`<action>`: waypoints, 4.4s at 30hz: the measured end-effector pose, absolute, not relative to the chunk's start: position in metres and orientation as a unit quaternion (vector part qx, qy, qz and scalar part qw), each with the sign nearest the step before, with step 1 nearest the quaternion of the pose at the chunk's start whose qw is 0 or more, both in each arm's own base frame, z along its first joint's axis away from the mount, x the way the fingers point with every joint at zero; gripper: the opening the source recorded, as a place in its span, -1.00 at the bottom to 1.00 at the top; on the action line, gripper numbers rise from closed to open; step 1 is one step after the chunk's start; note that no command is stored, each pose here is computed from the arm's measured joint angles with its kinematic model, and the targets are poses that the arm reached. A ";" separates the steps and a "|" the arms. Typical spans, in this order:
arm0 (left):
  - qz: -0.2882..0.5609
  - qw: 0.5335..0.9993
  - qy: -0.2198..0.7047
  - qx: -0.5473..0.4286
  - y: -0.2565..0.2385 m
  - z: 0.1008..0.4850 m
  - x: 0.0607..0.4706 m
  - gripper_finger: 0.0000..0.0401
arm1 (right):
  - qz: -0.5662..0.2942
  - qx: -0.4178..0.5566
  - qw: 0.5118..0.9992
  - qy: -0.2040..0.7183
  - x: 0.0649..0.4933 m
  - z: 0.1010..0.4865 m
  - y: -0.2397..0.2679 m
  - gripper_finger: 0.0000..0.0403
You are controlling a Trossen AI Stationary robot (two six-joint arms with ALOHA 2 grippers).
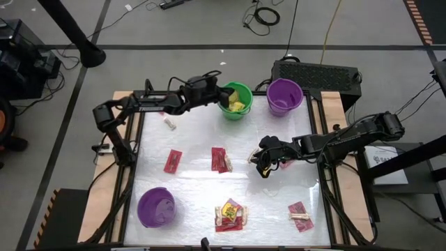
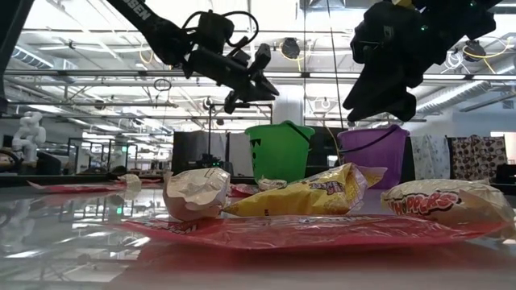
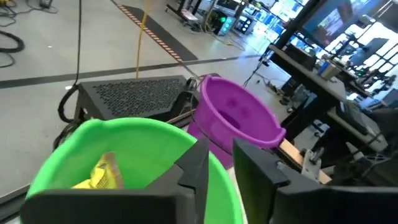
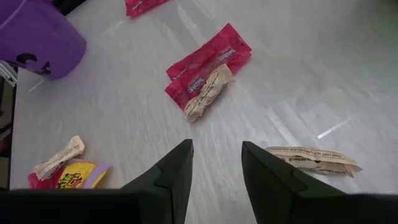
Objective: Sort candy by brand, put in halloween buckets
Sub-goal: Put the yellow candy into the green bucket
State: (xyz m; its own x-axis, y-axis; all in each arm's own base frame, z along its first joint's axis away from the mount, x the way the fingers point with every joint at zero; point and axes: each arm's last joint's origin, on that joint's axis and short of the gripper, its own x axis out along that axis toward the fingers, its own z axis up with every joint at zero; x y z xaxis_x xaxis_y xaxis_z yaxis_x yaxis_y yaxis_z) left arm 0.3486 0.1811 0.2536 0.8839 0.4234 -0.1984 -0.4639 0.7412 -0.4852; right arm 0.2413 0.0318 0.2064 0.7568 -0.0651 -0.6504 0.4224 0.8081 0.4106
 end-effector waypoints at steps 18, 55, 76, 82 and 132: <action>-0.182 0.940 0.165 -0.237 0.043 0.263 0.375 -0.48 | -0.139 0.287 0.892 0.320 0.241 0.206 0.032 -0.35; -0.265 0.900 0.333 0.098 -0.128 0.124 0.386 -0.48 | -0.138 0.254 0.890 0.353 0.237 0.202 0.031 -0.35; -0.262 0.881 0.382 0.092 -0.130 0.112 0.410 -0.97 | -0.137 0.282 0.881 0.354 0.237 0.201 0.032 -0.35; -0.234 0.885 0.375 0.144 -0.117 0.130 0.408 -0.99 | -0.127 0.288 0.879 0.358 0.237 0.201 0.033 -0.35; -0.226 0.876 0.423 0.049 -0.079 0.127 0.411 0.35 | -0.117 0.296 0.876 0.363 0.237 0.201 0.034 -0.35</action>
State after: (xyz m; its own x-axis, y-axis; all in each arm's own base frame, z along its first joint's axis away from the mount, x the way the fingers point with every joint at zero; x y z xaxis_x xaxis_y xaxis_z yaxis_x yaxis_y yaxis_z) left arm 0.4112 -0.0788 0.1269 0.5404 -0.3547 -0.7629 0.4374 0.8931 -0.1054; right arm 0.2369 0.0337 0.2015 0.7095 0.0091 -0.7046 0.4204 0.7970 0.4337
